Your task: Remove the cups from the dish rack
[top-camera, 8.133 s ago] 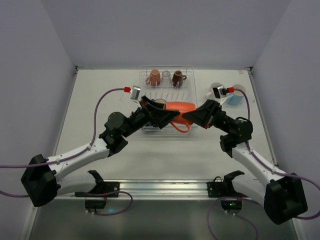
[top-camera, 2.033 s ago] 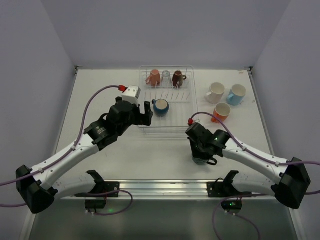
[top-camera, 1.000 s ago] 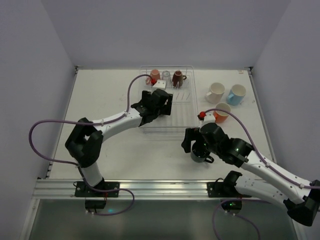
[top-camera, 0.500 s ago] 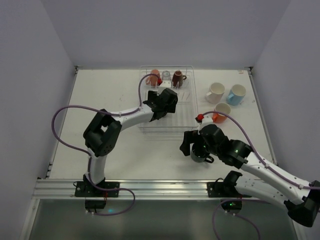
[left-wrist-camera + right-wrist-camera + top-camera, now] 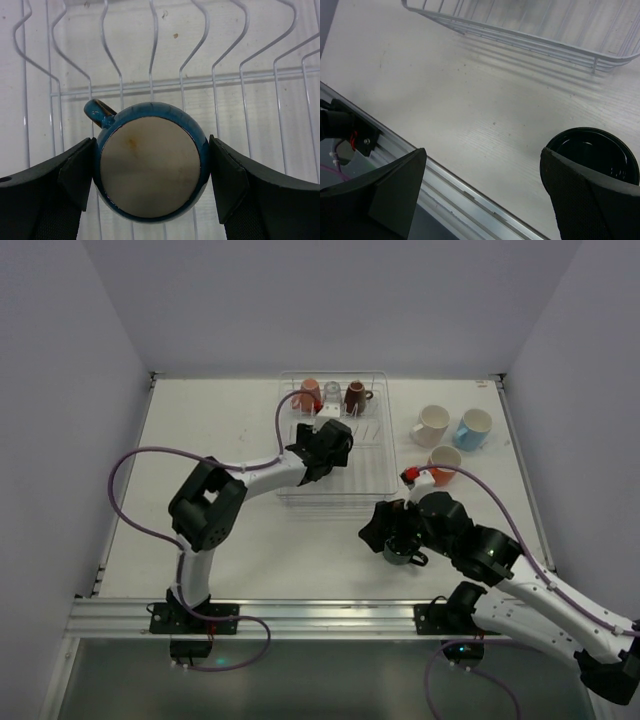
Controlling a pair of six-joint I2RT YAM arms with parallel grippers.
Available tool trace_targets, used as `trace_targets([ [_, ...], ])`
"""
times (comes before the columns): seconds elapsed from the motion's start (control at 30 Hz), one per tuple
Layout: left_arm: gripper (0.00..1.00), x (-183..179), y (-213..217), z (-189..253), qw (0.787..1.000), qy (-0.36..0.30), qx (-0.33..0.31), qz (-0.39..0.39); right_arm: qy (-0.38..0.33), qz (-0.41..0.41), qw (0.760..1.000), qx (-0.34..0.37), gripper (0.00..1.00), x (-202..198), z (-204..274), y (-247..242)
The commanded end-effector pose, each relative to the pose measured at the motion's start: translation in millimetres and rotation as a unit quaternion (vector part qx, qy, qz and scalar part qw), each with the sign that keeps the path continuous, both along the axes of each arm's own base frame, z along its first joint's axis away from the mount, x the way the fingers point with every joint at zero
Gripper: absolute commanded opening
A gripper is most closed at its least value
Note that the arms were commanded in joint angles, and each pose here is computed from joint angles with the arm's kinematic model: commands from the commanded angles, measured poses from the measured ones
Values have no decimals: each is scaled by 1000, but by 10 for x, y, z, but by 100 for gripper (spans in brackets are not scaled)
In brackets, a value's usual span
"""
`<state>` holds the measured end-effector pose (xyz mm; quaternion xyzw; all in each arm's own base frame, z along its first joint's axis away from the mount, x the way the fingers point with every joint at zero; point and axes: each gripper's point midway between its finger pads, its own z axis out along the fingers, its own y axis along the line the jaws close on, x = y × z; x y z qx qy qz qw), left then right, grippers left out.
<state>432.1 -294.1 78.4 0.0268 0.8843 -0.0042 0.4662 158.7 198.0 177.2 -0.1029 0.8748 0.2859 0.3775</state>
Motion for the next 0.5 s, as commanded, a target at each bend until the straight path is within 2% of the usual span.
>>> trace_targets([
  [0.0, 38, 9, 164, 567, 997, -64, -46, 21, -38, 3, 998, 47, 99, 44, 325, 83],
  [0.07, 34, -33, 132, 785, 993, -88, -79, 8, -57, -19, 996, 72, 99, 116, 454, 81],
  [0.1, 33, -104, 105, 1042, 988, -103, -112, -10, -62, -27, 994, 82, 99, 138, 499, 79],
  [0.13, 33, -195, 119, 1041, 987, -102, -122, -23, -62, -38, 992, 99, 98, 154, 540, 88],
  [0.2, 33, -351, 35, 1471, 971, -132, -188, -63, -86, -68, 984, 141, 97, 255, 725, 88],
  [0.27, 32, -500, 7, 1611, 958, -137, -238, -85, -101, -76, 973, 194, 93, 309, 897, 163],
  [0.37, 31, -792, -32, 1978, 926, -145, -322, -131, -122, -47, 961, 244, 86, 313, 1118, 327],
  [0.4, 29, -946, -39, 2100, 913, -145, -348, -159, -120, -34, 961, 248, 80, 312, 1143, 401],
  [0.47, 28, -1101, -59, 2358, 884, -161, -397, -184, -129, -28, 955, 265, 74, 334, 1256, 451],
])
